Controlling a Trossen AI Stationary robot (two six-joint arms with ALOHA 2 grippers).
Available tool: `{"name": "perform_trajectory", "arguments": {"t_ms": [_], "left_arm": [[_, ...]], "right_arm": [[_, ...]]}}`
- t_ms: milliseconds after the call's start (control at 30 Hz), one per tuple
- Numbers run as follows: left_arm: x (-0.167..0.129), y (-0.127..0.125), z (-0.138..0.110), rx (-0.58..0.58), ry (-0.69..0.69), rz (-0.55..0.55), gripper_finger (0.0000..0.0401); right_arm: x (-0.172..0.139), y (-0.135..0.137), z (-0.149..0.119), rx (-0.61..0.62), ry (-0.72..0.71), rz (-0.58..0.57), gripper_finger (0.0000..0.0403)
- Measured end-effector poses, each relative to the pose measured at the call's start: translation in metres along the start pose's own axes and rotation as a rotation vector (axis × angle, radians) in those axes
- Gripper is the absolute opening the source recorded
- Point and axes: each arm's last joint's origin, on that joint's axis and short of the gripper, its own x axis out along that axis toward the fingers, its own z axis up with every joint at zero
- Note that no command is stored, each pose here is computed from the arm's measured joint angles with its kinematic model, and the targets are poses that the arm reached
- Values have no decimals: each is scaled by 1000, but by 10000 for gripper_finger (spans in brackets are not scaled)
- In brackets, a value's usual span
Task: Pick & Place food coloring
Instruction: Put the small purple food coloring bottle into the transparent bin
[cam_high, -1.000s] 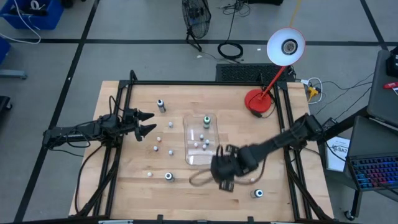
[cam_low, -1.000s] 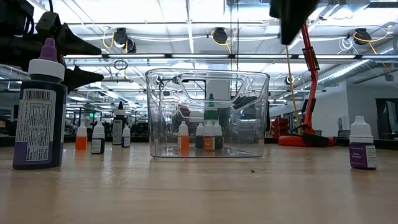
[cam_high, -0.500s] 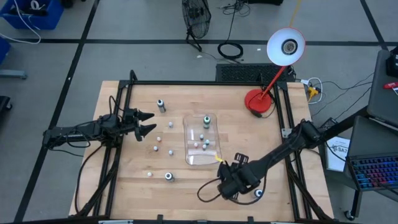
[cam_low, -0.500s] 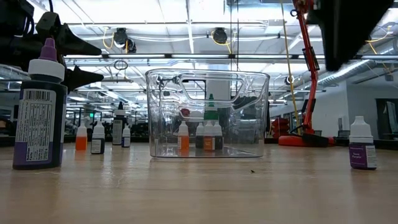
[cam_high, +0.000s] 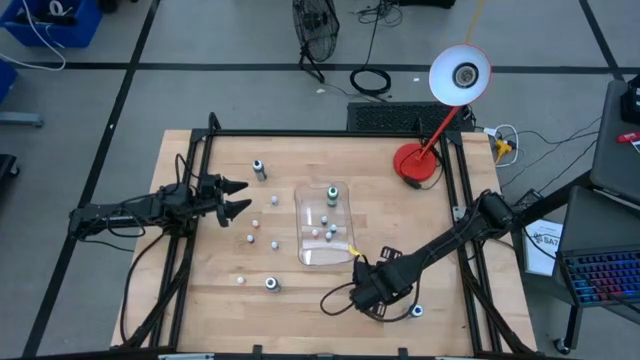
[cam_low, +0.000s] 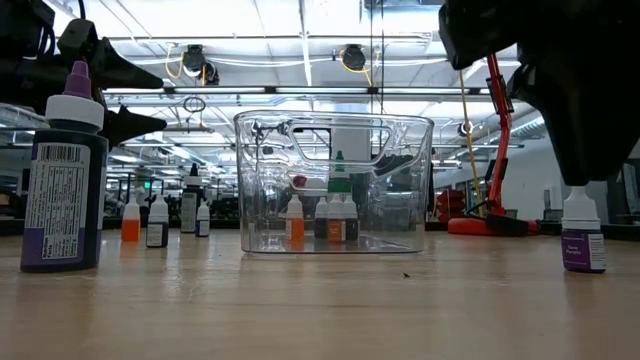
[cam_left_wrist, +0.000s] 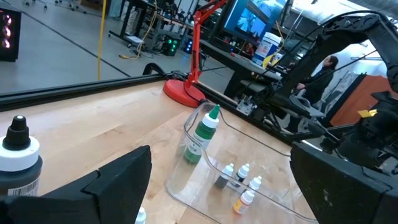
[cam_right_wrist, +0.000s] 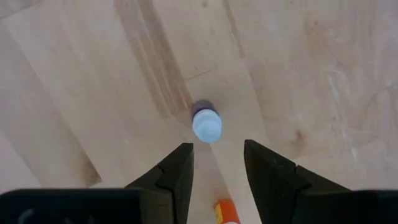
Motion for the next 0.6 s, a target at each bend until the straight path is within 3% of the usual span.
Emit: {"name": "perform_trajectory", "arguments": {"t_ms": [600], "left_arm": [[0,0,0,0,-1,0,379]], "right_arm": [[31,-3,2,-42,-52,63,130]]}}
